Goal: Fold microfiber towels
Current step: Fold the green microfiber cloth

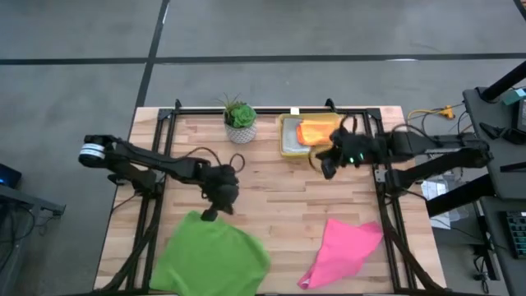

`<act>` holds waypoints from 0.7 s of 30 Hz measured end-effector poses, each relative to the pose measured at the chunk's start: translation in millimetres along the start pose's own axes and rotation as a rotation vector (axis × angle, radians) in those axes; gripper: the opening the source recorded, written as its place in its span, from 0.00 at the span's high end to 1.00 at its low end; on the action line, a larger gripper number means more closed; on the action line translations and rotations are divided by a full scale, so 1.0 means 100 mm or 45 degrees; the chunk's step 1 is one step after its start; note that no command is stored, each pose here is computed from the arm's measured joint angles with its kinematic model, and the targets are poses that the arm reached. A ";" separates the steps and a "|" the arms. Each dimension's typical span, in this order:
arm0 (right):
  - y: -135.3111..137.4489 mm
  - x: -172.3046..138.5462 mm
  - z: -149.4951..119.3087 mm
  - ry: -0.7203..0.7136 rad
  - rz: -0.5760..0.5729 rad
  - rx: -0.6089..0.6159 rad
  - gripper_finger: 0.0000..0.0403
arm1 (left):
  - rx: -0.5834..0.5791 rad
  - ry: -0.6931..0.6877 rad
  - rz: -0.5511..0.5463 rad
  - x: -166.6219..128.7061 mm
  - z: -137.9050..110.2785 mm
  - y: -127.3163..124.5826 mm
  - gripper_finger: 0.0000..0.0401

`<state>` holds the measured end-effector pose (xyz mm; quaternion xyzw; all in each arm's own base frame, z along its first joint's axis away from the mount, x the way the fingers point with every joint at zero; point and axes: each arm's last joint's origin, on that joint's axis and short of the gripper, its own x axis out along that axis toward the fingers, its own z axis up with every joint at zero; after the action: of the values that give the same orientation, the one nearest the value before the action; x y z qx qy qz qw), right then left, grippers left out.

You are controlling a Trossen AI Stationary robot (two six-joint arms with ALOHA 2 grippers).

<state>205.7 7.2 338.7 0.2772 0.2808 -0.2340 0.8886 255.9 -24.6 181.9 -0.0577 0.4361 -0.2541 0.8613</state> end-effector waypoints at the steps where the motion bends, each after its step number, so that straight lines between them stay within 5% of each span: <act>1: 0.03 -0.01 -0.08 0.010 0.010 0.019 0.98 | -0.045 0.081 -0.011 0.02 -0.05 0.01 1.00; 5: 0.16 0.05 -0.44 0.069 0.047 0.070 0.98 | -0.137 0.265 -0.191 0.07 -0.18 -0.05 1.00; 10: 0.33 0.25 -0.83 0.110 0.092 0.107 0.98 | 0.038 0.344 -0.347 0.28 -0.23 -0.29 1.00; 17: 0.63 0.52 -1.16 0.113 0.245 0.131 0.98 | -0.068 0.329 0.098 0.69 -0.13 -0.05 1.00; 21: 0.80 0.67 -1.31 0.096 0.321 0.081 0.98 | -0.278 0.307 0.366 0.83 -0.01 0.31 1.00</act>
<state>252.1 129.9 235.3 0.3471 0.2693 -0.1185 0.8905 308.2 -38.8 111.5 -0.0571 0.5646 -0.0849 0.8190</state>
